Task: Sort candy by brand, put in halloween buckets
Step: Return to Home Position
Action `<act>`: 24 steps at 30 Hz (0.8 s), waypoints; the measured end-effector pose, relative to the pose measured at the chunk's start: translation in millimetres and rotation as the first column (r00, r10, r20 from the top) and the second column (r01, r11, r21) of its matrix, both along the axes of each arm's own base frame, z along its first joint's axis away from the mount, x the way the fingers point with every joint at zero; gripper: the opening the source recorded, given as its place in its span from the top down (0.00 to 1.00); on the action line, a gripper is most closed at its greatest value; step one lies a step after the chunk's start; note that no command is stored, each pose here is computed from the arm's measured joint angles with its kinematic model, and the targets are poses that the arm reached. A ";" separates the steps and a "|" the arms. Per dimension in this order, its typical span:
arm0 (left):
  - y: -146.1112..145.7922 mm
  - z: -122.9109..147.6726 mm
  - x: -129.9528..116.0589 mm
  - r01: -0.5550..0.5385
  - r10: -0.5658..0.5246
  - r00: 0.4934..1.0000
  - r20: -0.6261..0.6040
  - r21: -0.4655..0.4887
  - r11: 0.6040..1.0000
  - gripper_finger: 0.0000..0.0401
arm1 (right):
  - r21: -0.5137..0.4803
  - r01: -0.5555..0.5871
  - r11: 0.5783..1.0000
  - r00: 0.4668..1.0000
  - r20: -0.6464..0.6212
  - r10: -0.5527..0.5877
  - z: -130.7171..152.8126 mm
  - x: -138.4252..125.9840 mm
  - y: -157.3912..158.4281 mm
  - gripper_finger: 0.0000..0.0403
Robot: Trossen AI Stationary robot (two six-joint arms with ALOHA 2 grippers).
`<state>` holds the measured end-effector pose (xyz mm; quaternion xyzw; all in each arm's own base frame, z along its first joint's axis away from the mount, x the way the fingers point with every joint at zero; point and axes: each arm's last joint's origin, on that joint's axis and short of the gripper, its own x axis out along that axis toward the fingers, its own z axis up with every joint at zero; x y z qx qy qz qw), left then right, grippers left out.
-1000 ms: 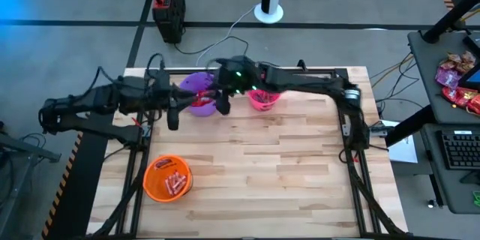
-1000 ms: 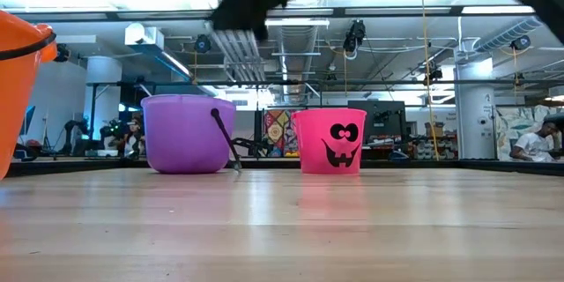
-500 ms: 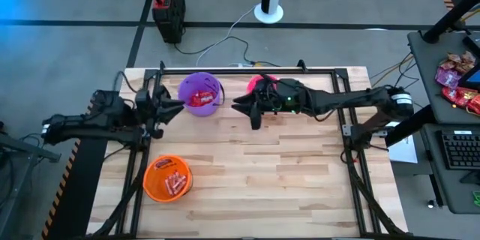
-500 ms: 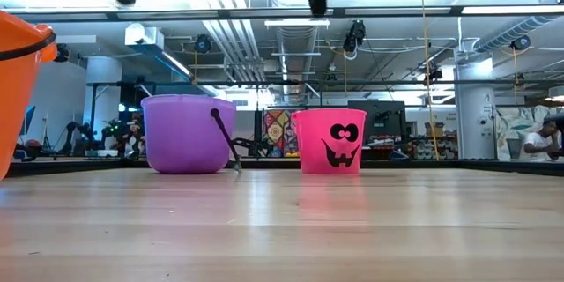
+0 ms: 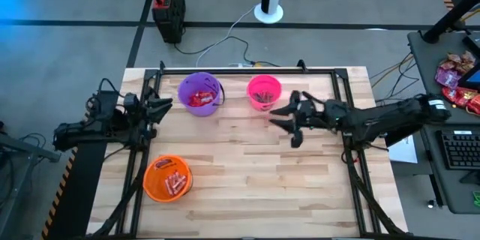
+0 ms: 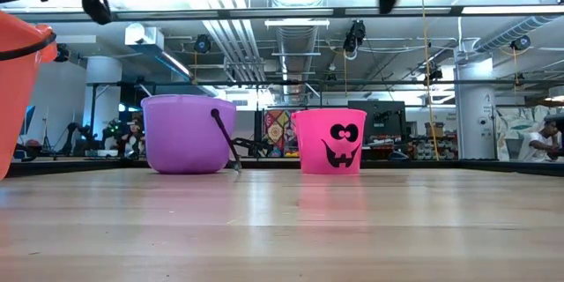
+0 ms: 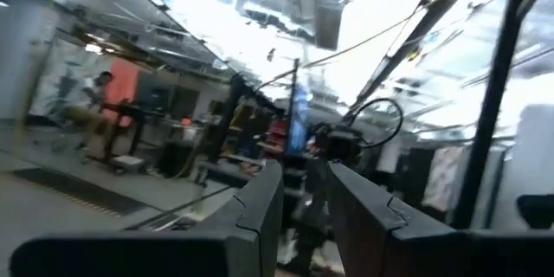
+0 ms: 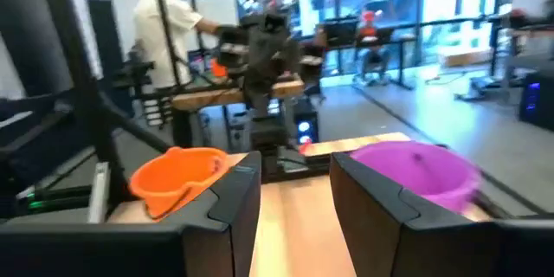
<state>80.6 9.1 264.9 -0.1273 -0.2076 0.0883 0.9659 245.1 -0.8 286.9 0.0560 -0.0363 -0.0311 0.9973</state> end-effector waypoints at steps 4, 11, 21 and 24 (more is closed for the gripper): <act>1.4 -15.0 -5.1 -0.057 0.055 0.996 -0.074 -0.020 0.998 0.81 | -0.046 0.029 0.999 1.000 0.007 -0.028 -17.4 -33.8 -2.0 0.68; 4.1 -33.8 -1.2 -0.142 0.141 0.990 -0.024 -0.042 0.989 0.81 | -0.083 0.065 0.994 0.992 0.112 -0.055 -47.6 -96.8 -4.3 0.69; 6.0 -70.4 9.7 -0.191 0.182 0.976 -0.116 -0.074 0.979 0.81 | -0.043 0.139 0.989 0.903 0.416 -0.108 -70.5 -161.3 -4.9 0.67; 5.0 -79.0 12.4 -0.165 0.158 0.965 -0.208 -0.015 0.986 0.81 | -0.139 0.109 0.984 0.939 0.339 -0.056 -74.1 -157.4 -3.2 0.67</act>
